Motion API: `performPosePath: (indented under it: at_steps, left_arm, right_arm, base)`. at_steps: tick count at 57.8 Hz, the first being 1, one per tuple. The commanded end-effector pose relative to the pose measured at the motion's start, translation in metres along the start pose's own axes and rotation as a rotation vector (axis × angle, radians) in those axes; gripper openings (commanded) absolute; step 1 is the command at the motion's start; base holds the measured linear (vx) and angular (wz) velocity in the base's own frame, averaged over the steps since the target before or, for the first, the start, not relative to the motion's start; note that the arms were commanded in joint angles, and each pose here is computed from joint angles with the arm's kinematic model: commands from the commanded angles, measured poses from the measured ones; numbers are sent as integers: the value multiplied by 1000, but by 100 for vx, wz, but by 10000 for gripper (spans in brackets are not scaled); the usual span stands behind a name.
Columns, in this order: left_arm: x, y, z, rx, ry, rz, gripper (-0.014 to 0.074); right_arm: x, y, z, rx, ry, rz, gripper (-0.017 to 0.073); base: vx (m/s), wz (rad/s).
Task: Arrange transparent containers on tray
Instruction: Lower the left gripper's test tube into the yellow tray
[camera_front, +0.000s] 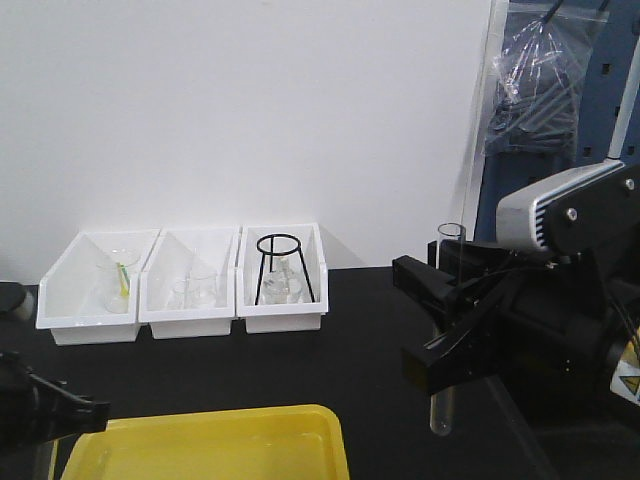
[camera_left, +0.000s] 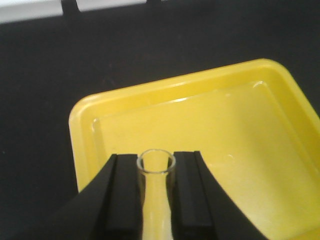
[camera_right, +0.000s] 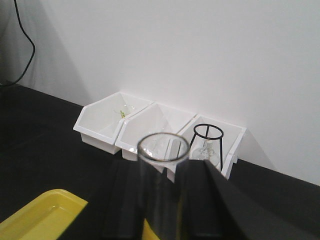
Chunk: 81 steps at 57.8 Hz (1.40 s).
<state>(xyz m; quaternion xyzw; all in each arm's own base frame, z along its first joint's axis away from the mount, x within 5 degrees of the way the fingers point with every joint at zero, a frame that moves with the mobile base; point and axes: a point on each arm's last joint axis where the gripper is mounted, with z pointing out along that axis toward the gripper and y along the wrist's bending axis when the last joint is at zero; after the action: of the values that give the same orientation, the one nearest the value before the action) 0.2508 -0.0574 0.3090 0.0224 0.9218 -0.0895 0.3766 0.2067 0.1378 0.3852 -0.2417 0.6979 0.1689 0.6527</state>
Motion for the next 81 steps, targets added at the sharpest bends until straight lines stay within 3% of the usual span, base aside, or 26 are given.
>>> performPosePath:
  at_steps: [1,16,36,51,64,72,81]
  left_arm:
    - [-23,-6,7,18,-10,-21,0]
    - [-43,-11,70,23,121,-67,0]
    - [-20,-6,135,-10,303,-83,0]
    - [-21,-4,149,-14,250,-76,1]
    - [-22,0,152,-51,235,0,4]
    - [-14,4,161,-88,284,-52,4]
    - [-8,6,170,-107,312,-74,4]
  right_arm:
    - [-21,0,-7,-7,-110,-6,-11]
    - [-17,-1,-6,1,-66,-6,-11]
    - [-14,-1,-6,7,-32,-3,-11]
    - [-10,-2,-6,15,9,-3,-11]
    - [-10,-2,-6,15,10,2,-11]
    - [-10,-2,-6,15,10,2,-11]
    - [-9,-2,-6,16,14,2,-11]
  base:
    - [0,0]
    - [0,0]
    - [0,0]
    - [0,0]
    - [0,0]
    - [0,0]
    - [0,0]
